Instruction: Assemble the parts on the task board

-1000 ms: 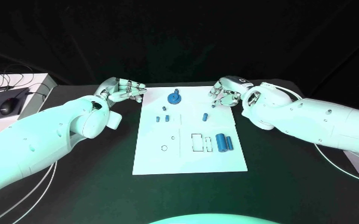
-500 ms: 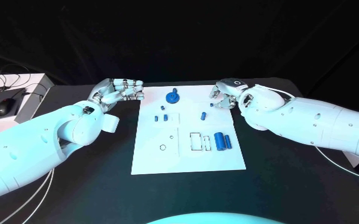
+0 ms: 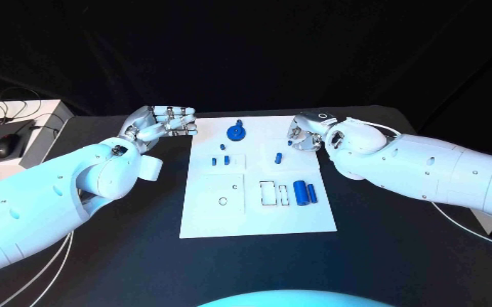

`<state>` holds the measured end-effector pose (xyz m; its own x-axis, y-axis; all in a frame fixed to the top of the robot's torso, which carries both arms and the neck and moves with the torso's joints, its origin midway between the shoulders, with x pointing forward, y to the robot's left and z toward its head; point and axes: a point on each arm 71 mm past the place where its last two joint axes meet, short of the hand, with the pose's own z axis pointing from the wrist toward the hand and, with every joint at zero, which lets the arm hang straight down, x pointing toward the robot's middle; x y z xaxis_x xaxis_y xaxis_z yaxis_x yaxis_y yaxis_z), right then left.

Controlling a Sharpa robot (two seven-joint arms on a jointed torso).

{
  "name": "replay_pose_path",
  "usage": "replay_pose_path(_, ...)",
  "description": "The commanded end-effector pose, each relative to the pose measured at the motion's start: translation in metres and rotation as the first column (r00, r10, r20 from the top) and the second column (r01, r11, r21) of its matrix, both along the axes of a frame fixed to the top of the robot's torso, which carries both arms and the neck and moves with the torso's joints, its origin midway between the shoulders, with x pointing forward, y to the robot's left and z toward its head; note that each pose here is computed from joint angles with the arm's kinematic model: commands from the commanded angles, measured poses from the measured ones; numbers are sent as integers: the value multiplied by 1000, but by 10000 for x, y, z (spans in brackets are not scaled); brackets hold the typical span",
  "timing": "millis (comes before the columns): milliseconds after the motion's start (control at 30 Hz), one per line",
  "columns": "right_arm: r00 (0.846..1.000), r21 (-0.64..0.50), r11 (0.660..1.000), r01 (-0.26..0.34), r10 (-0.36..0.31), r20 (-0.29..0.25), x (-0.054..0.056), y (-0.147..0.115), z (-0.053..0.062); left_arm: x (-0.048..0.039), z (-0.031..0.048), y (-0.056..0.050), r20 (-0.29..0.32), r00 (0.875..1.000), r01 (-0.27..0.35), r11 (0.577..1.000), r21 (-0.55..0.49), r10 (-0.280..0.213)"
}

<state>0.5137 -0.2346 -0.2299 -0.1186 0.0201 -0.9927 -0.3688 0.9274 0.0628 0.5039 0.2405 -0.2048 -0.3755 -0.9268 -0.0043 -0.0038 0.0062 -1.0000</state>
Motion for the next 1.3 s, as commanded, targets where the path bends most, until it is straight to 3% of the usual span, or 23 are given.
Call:
replay_pose_path(33, 1000, -14, 1000, -18, 18, -16, -12, 26, -31, -9, 18, -17, 13, 1000, 15, 1000, -19, -15)
replay_pose_path(700, 999, -1, 999, -32, 32, -35, -20, 113, -104, -9, 17, -17, 13, 1000, 18, 1000, -14, -18)
replay_pose_path(1300, 1000, 17, 1000, -18, 18, -9, -27, 121, -96, -7, 14, -13, 12, 1000, 18, 1000, -9, -18)
